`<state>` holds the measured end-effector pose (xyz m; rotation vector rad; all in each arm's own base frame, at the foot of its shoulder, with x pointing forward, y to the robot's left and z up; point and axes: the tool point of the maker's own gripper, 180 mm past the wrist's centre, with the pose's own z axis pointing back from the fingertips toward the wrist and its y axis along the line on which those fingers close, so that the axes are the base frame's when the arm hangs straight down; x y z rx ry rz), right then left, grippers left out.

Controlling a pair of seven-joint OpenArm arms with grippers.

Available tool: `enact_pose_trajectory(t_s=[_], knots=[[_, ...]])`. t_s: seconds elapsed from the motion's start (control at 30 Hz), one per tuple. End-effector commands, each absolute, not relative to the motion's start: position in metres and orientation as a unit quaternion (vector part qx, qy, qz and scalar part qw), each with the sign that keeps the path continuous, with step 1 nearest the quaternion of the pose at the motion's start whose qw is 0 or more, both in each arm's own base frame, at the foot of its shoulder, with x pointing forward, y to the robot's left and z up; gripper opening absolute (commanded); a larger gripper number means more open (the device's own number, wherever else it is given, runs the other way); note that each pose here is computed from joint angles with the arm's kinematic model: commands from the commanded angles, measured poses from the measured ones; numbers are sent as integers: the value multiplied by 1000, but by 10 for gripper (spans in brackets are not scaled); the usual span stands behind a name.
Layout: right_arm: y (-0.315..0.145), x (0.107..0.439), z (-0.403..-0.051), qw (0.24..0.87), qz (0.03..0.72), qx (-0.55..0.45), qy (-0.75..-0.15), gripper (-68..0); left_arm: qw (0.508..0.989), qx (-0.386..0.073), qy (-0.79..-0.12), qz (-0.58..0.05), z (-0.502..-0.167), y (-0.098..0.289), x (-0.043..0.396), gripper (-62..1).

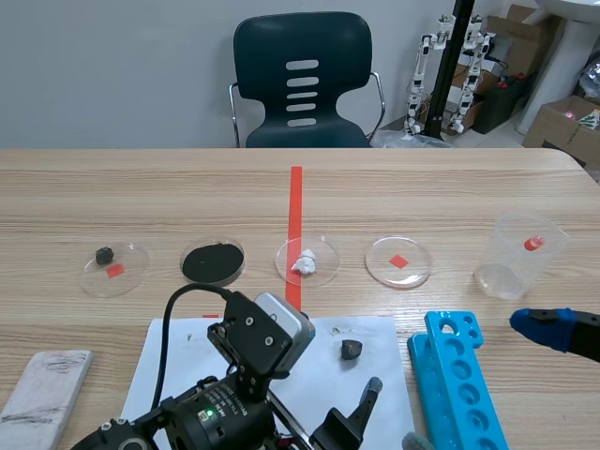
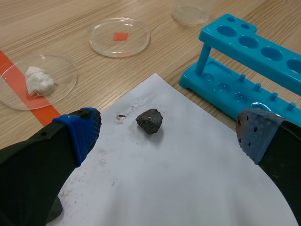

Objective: Return to the home posture

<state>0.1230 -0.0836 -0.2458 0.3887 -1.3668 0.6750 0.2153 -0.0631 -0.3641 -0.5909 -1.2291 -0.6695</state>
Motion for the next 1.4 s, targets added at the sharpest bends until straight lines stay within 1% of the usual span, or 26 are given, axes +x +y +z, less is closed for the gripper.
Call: enact_pose_trajectory(t_s=[0.0,0.67,0.8,0.93,1.1,1.23,1.37], knots=[[-84,125,-239,697,303,177,-625,4,720,-275,-564,-297,-359,-67,215,-6],[-84,125,-239,697,303,177,-625,4,720,-275,-562,-300,-361,-67,211,-6],[-84,125,-239,697,303,177,-625,4,717,-276,-566,-301,-355,-68,211,-6],[-84,125,-239,697,303,177,-625,4,703,-277,-579,-307,-339,-64,207,-6],[-84,125,-239,697,303,177,-625,4,691,-270,-582,-332,-321,-50,195,-6],[-84,125,-239,697,303,177,-625,4,704,-246,-572,-341,-315,-26,190,-6],[-84,125,-239,697,303,177,-625,4,713,-224,-575,-332,-305,2,189,-6]])
